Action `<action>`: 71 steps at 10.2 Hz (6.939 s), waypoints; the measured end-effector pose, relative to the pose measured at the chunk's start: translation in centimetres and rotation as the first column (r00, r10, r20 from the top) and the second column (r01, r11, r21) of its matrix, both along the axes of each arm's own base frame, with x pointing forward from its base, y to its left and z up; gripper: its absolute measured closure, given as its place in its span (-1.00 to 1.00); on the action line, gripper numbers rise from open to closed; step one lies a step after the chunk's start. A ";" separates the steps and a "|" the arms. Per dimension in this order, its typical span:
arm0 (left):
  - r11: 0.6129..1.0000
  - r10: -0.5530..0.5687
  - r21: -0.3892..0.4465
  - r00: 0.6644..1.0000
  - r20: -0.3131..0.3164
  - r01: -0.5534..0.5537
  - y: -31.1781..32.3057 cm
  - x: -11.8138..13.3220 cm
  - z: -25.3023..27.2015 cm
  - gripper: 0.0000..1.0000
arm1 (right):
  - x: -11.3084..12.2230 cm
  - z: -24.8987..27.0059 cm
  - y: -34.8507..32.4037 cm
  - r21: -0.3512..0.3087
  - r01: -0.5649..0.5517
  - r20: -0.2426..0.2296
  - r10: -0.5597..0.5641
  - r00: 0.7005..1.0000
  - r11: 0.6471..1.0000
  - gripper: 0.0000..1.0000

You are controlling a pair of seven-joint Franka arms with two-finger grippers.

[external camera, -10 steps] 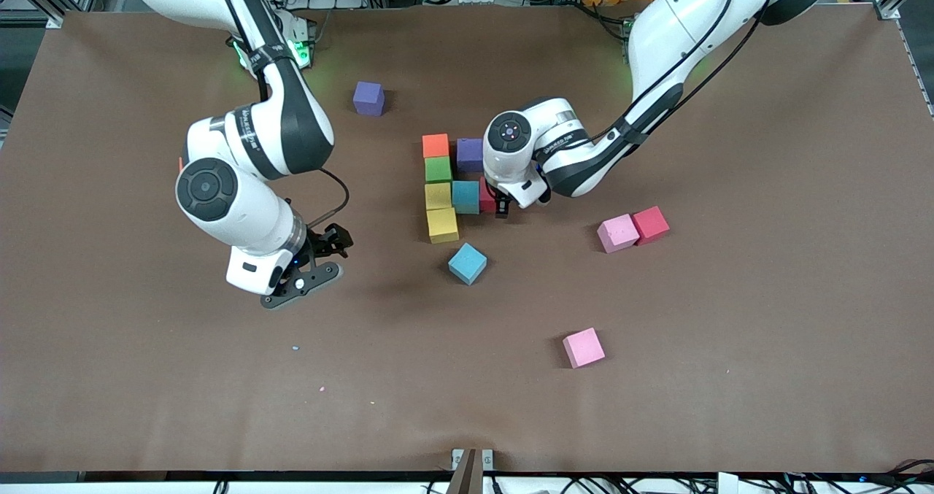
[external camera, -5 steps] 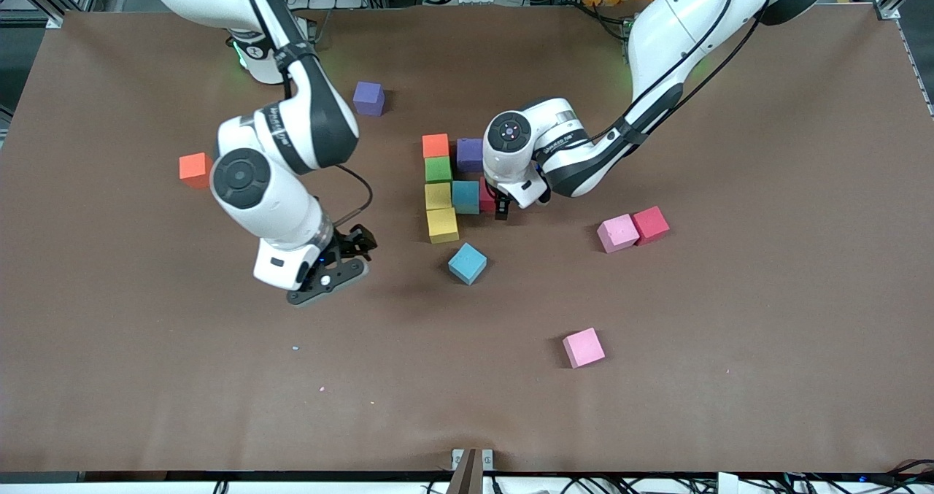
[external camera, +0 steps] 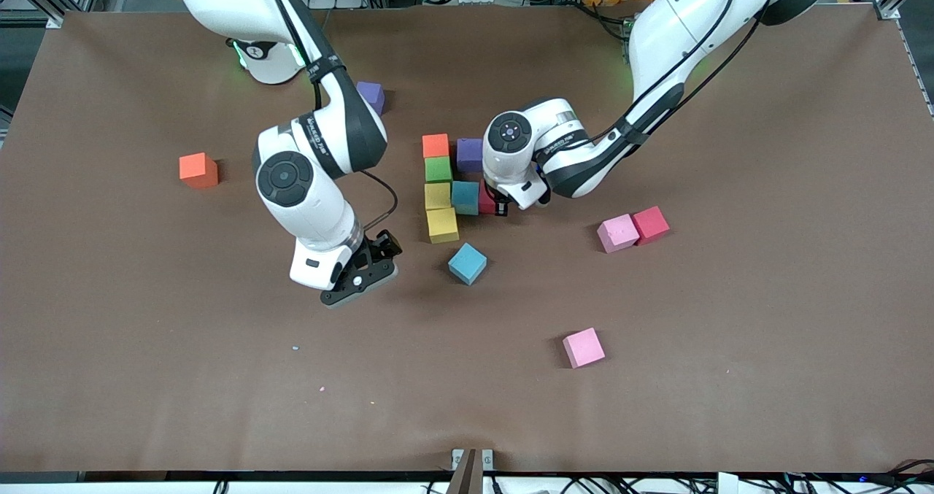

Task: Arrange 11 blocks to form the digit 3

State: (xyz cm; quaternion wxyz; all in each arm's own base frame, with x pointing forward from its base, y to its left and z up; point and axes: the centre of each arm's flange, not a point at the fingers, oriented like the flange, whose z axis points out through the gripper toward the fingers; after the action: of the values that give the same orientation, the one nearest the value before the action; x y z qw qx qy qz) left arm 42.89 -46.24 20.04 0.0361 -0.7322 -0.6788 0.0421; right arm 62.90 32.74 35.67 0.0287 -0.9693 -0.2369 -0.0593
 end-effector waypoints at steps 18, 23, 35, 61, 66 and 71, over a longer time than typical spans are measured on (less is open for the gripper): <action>0.991 -0.129 -0.042 0.991 0.028 0.130 12.3 12.4 15.1 -1.00 | -6.7 -9.9 12.9 0.072 0.073 0.105 -0.081 0.991 0.995 -1.00; 0.951 -0.302 -0.072 0.953 0.013 0.302 20.8 17.1 13.7 -1.00 | -8.7 -12.6 15.1 0.001 -0.029 0.151 0.028 0.988 1.000 -1.00; 0.997 0.048 0.067 0.998 -0.032 -0.046 20.8 18.6 6.6 -1.00 | -8.8 -12.5 16.8 0.019 -0.053 0.177 0.048 0.983 0.998 -1.00; 0.993 0.119 -0.013 0.993 0.014 -0.119 25.3 9.0 0.7 -0.97 | -3.9 -11.4 9.7 0.075 0.310 0.093 -0.316 0.944 0.948 -0.09; 0.994 0.104 -0.019 0.994 0.021 -0.104 25.0 9.0 0.4 -0.22 | -8.3 -11.5 14.3 0.097 0.376 0.056 -0.382 0.922 0.922 -0.09; 0.993 0.109 -0.044 0.991 0.074 -0.106 24.6 11.0 2.3 -0.12 | -8.4 -12.9 13.0 0.076 0.385 0.065 -0.390 0.918 0.920 -0.09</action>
State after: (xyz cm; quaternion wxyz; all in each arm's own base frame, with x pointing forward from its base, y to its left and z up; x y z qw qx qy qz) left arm 53.85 -21.65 22.29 -0.0068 -0.6961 -0.7173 0.0294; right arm 54.51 45.71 22.76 0.0369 -0.9925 -0.0392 -0.1094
